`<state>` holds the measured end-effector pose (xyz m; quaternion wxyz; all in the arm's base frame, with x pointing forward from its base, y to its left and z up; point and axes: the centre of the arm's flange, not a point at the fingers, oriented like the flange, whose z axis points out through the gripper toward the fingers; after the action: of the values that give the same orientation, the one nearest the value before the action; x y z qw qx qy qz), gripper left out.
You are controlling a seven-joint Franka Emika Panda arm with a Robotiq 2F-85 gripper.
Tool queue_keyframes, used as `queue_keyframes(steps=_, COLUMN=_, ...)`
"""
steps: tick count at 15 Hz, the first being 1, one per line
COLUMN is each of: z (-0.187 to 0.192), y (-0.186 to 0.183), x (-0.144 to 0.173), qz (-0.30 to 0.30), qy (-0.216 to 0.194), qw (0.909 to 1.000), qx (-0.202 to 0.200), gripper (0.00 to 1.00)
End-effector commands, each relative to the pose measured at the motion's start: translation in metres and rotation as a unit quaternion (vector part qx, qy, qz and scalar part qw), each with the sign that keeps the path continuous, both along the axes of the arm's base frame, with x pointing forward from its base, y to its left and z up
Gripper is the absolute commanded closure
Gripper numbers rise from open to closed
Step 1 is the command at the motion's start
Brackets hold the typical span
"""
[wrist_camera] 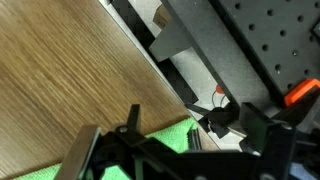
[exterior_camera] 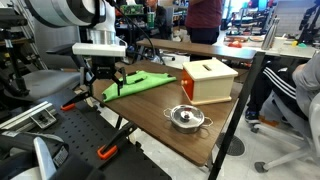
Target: Fold the green towel from bottom to top
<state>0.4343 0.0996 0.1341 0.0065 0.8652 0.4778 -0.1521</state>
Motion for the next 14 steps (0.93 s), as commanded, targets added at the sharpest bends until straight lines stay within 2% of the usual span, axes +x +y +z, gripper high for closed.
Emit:
queue_keyframes(steps=1, z=-0.021, y=0.016, x=0.009, qz=0.002, qy=-0.025, qw=0.9996, qx=-0.011, gripper=0.0)
queue_keyframes(steps=8, z=-0.038, y=0.03, x=0.022, qz=-0.006, qy=-0.071, qw=0.9974, qx=-0.01, gripper=0.0)
queue_keyframes(steps=10, z=-0.04, y=0.032, x=0.027, qz=-0.015, qy=-0.075, qw=0.997, qx=-0.012, gripper=0.06)
queue_keyframes(steps=12, z=-0.041, y=0.032, x=0.032, qz=-0.021, qy=-0.078, qw=0.9966, qx=-0.013, gripper=0.06)
queue_keyframes(steps=14, z=-0.041, y=0.033, x=0.035, qz=-0.024, qy=-0.082, qw=0.9962, qx=-0.015, gripper=0.0)
